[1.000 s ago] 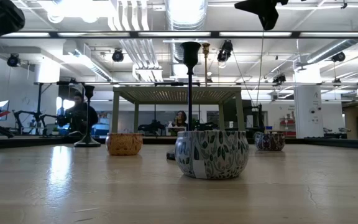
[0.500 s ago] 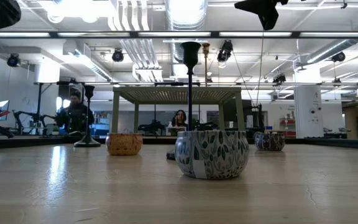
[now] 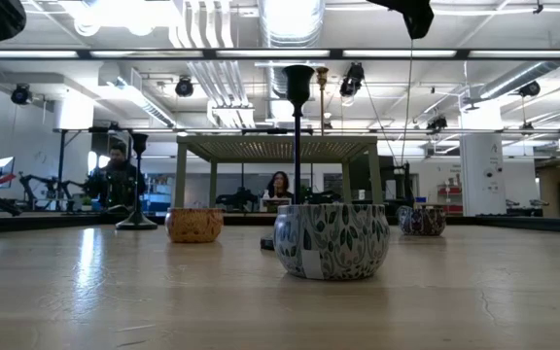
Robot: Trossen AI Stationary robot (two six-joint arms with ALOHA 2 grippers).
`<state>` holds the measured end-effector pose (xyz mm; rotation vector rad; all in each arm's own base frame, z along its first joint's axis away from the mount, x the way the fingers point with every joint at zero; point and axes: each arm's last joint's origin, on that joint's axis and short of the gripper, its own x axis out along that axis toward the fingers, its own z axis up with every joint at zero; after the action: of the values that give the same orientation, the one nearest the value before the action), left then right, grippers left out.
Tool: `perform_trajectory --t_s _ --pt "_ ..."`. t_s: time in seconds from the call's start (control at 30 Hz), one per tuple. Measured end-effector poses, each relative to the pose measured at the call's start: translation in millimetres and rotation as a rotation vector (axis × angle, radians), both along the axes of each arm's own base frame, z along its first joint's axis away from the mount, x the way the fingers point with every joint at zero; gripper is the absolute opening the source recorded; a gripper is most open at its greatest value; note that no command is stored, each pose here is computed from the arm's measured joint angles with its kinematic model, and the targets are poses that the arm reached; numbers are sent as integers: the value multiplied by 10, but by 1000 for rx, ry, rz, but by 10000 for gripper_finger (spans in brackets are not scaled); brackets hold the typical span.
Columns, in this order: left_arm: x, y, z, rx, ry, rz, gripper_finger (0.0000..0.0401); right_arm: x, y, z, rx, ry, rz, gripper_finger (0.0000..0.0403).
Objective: Pick & Place candle stick holders
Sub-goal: Align the left gold candle holder with the other gold candle holder on the shelf
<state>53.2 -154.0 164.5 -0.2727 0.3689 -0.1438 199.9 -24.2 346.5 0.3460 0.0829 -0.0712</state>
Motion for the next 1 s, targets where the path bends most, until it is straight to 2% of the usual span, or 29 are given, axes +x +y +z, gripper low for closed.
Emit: perform_trajectory --t_s 0.3,0.73,0.87,1.0 --pt "22 -39 31 -39 15 -38 140 0 0 0 0 0 0 224" --pt "99 -41 64 58 -26 -52 135 0 0 5 -3 -5 0 224" --pt "103 -39 65 114 -38 -70 109 0 0 5 -3 -5 0 224" --pt "103 -41 66 160 -49 -88 56 0 0 5 -3 -5 0 224"
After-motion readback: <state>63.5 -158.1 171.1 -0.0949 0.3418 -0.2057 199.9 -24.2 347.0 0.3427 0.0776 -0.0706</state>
